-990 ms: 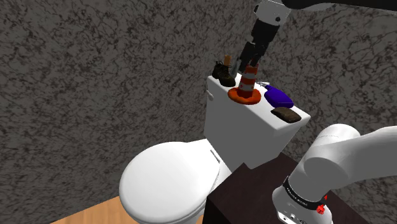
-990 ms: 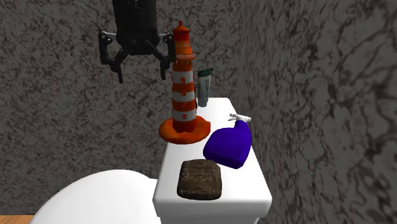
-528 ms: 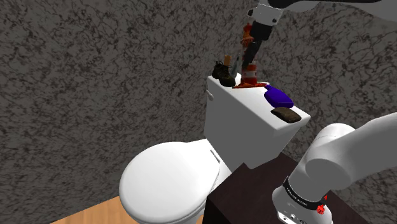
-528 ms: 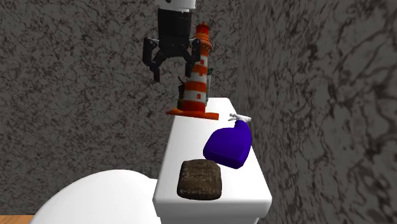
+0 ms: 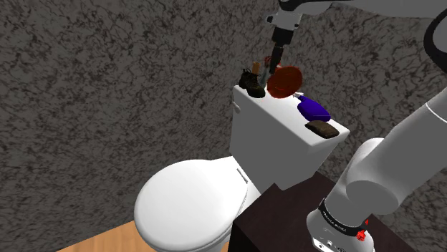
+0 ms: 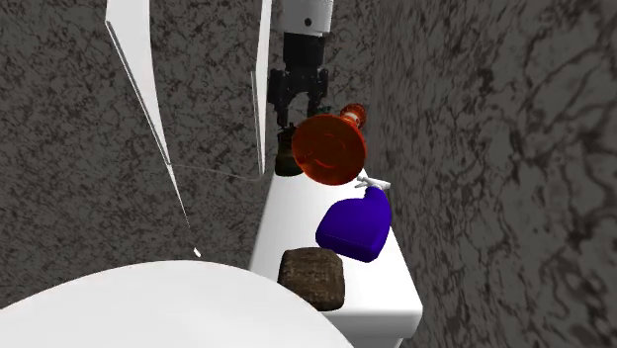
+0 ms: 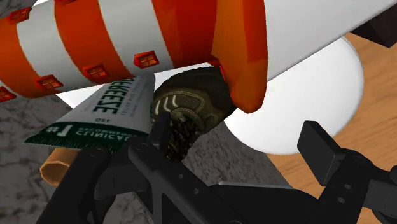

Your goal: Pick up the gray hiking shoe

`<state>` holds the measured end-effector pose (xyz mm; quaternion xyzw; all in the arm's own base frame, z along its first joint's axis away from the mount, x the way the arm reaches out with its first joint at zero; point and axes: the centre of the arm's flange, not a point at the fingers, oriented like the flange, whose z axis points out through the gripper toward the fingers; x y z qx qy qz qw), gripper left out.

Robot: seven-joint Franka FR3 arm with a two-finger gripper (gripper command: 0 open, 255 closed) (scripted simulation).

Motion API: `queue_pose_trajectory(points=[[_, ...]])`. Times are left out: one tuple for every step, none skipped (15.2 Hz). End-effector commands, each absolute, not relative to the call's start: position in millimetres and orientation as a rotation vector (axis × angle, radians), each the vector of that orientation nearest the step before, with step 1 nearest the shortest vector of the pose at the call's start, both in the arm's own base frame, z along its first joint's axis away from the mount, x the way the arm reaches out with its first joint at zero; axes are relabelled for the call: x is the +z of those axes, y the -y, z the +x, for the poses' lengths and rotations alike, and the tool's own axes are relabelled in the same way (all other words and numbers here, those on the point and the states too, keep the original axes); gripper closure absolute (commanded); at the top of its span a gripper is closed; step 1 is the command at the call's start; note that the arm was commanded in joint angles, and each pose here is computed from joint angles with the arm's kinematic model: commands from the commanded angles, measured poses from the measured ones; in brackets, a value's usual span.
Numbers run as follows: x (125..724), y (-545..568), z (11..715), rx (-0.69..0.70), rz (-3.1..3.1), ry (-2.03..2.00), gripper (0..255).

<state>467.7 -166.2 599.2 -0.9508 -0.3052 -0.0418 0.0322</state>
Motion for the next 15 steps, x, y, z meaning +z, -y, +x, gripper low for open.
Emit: queue_pose_trajectory(points=[[594, 181, 496, -0.104, -2.89, 1.049, 0], [591, 188, 508, -0.092, -2.871, 1.097, 0], [588, 194, 521, -0.08, -2.851, 1.145, 0], [584, 199, 534, -0.068, -2.83, 1.192, 0], [581, 204, 547, -0.056, -2.808, 1.24, 0], [579, 208, 558, -0.046, -2.79, 1.278, 0], [573, 208, 558, -0.046, -2.79, 1.278, 0], [568, 208, 558, -0.046, -2.79, 1.278, 0], [563, 208, 558, -0.046, -2.79, 1.278, 0], [557, 208, 558, -0.046, -2.79, 1.278, 0], [552, 208, 558, -0.046, -2.79, 1.278, 0], [547, 208, 558, -0.046, -2.79, 1.278, 0], [542, 208, 558, -0.046, -2.79, 1.278, 0], [539, 208, 558, -0.046, -2.79, 1.278, 0], [539, 208, 558, -0.046, -2.79, 1.278, 0]])
